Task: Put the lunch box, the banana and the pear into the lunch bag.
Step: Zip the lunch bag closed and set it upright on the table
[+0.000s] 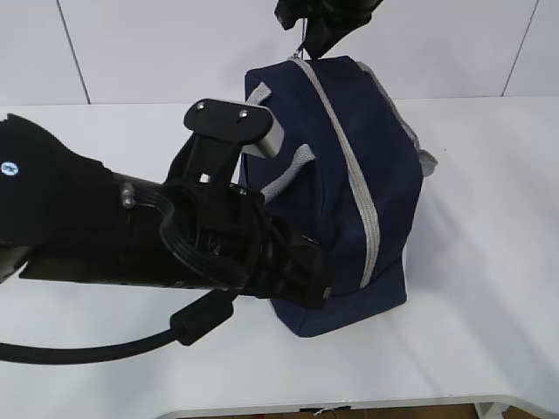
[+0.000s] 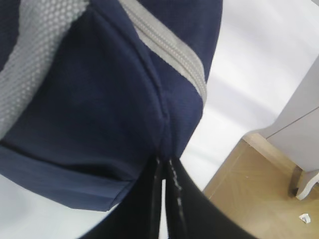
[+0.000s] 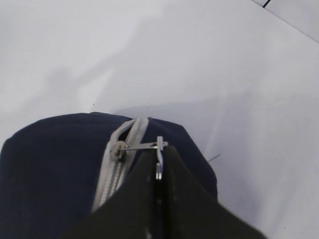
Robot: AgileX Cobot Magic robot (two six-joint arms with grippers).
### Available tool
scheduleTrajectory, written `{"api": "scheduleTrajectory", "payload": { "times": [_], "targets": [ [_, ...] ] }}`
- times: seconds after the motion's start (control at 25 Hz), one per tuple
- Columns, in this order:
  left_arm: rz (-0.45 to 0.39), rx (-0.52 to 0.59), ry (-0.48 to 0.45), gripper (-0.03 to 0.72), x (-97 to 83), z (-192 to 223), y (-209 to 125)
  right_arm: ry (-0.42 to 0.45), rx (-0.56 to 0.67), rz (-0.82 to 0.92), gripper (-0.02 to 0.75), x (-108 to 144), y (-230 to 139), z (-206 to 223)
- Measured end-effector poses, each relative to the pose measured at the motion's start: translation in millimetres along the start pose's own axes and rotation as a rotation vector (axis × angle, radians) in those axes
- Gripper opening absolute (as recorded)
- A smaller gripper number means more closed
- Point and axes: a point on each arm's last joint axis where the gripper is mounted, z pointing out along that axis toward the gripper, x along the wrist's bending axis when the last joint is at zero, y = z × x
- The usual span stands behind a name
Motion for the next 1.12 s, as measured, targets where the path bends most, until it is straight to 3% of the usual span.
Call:
{"api": "scheduleTrajectory", "payload": {
  "times": [0.68, 0.88, 1.12],
  "targets": [
    [0.002, 0.011, -0.009, -0.027, -0.8, 0, -1, -0.053, -0.051, -0.016, 0.018, -6, 5, 29],
    [0.045, 0.017, -0.011, -0.027, -0.9, 0, -2, -0.08, 0.003, -0.068, 0.018, -8, 0, 28],
    [0.031, 0.019, 0.009, -0.027, 10.2, -1, 1, -0.068, 0.073, -0.138, 0.018, -8, -6, 27]
  ]
}}
